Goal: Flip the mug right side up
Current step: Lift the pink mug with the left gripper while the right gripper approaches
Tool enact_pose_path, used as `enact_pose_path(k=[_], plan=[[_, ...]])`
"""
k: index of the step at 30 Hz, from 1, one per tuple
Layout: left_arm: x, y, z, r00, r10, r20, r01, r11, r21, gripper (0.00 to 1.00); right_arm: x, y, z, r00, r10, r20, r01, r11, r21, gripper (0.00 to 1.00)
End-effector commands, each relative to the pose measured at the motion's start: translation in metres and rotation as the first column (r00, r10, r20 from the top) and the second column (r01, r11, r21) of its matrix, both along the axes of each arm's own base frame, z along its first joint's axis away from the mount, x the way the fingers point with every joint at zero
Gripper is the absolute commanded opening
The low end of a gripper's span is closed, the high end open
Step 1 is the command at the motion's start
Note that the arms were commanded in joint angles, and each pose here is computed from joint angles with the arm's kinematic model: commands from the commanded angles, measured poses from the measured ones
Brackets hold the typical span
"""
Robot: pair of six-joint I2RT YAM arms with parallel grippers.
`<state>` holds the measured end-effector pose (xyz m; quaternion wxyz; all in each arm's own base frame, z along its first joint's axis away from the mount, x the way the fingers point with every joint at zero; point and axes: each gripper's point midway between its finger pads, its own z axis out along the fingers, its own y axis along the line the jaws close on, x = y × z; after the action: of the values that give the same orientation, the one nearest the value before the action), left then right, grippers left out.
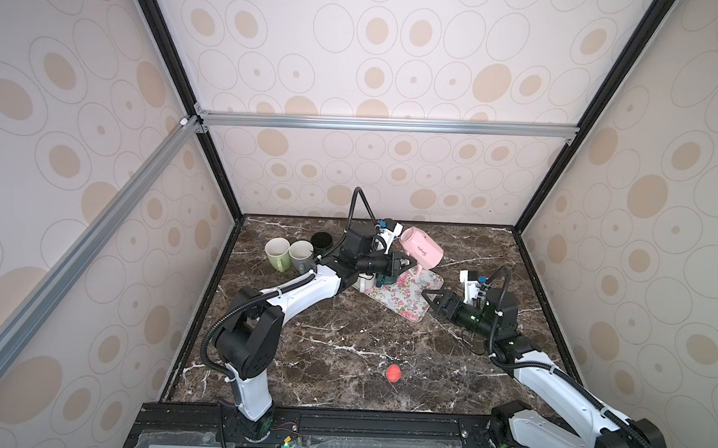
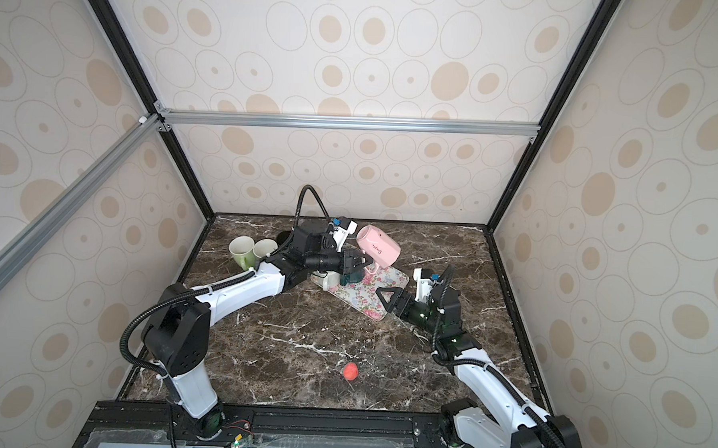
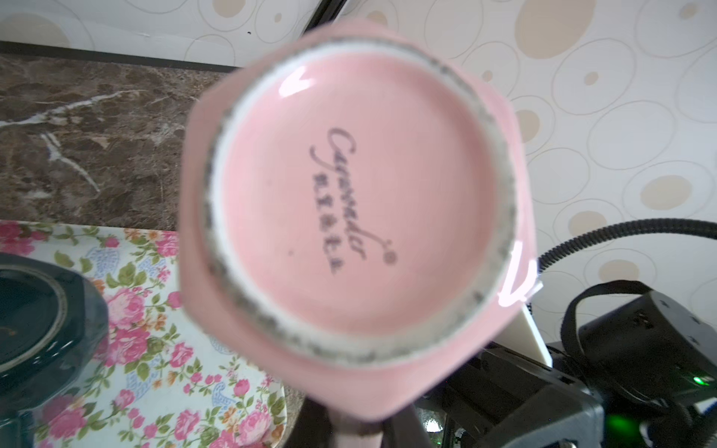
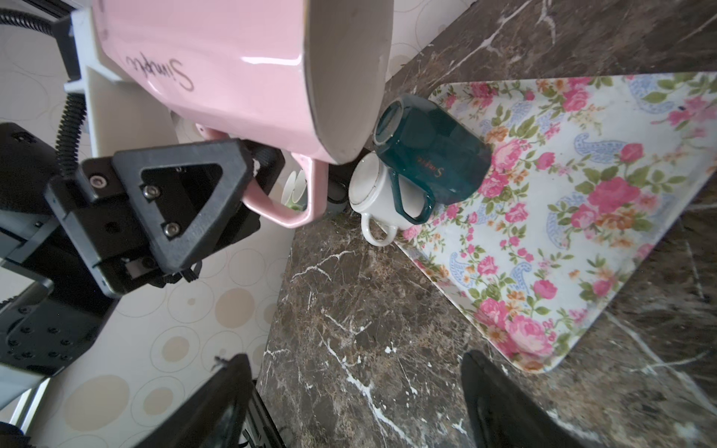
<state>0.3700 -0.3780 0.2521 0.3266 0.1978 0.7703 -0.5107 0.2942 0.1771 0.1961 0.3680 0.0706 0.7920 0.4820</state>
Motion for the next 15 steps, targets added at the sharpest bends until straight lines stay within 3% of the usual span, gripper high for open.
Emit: enact_pose_path(k=[1,9,15], plan=[[-0.007,0.004,0.082,0.983,-0.008,0.186,0.038,0.986,-0.160,0.00,0.009,0.006,0.039,0.995,0.015,0.100,-0.021,0.998,0.062,0.86],[-0.016,0.008,0.093,0.989,-0.018,0.147,0.057,0.962,-0.265,0.00,0.014,0.020,0.067,0.979,0.083,0.185,-0.109,0.985,0.136,0.83],[-0.019,0.016,0.104,0.991,0.014,0.132,0.030,0.943,-0.330,0.00,0.024,0.023,0.081,0.971,0.083,0.225,-0.117,0.983,0.142,0.72]])
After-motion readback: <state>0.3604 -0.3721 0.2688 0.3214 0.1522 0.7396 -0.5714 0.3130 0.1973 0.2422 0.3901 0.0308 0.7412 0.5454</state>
